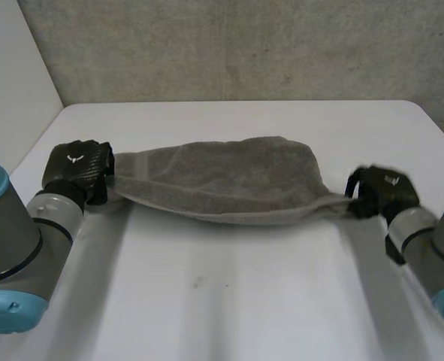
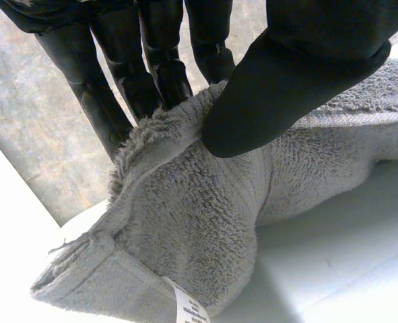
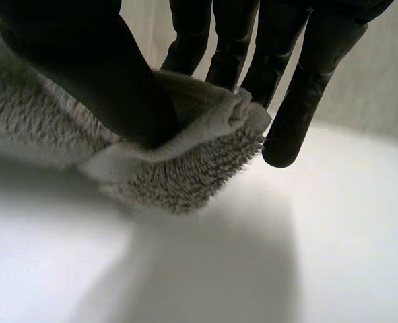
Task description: Fold the towel.
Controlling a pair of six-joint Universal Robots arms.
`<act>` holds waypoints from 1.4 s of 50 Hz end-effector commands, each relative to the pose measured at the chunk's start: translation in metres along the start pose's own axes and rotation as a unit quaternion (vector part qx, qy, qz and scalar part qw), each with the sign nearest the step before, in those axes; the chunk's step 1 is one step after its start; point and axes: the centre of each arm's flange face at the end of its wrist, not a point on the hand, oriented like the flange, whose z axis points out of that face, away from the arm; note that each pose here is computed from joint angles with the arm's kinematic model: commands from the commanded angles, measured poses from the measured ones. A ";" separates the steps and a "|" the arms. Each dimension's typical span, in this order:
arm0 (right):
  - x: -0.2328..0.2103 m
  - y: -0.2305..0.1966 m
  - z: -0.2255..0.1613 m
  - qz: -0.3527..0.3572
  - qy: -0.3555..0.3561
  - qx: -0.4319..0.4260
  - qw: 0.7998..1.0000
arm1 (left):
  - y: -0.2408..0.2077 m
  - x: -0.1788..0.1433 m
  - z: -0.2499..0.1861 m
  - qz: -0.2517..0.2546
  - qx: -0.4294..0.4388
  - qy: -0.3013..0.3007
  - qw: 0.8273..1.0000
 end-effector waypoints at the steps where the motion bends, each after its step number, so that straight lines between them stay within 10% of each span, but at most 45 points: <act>1: -0.016 -0.086 -0.022 -0.105 -0.041 0.125 0.986 | -0.027 -0.004 -0.013 0.002 0.023 -0.001 1.000; 16: -0.021 -0.192 -0.077 -0.364 0.013 0.118 0.924 | -0.117 -0.028 -0.048 0.037 0.039 -0.008 0.999; 33: -0.035 -0.089 0.015 -0.397 -0.085 -0.077 0.911 | -0.023 -0.003 0.046 0.125 -0.111 0.032 0.985; 41: -0.032 -0.151 0.062 -0.332 0.006 0.122 0.935 | -0.089 -0.011 0.101 0.106 0.035 -0.014 0.994; 51: -0.032 -0.276 0.014 -0.229 0.071 0.452 0.859 | -0.234 -0.041 0.084 -0.034 0.324 -0.068 0.943; 57: -0.038 -0.255 0.007 -0.237 0.015 0.420 0.876 | -0.204 -0.039 0.077 -0.060 0.252 -0.049 0.965; 65: -0.030 -0.132 0.021 -0.240 -0.096 0.160 0.953 | -0.097 -0.026 0.068 -0.047 0.066 -0.025 0.996; 70: -0.027 -0.078 0.020 -0.225 -0.112 0.063 0.966 | -0.030 -0.011 0.048 -0.038 -0.044 -0.003 0.998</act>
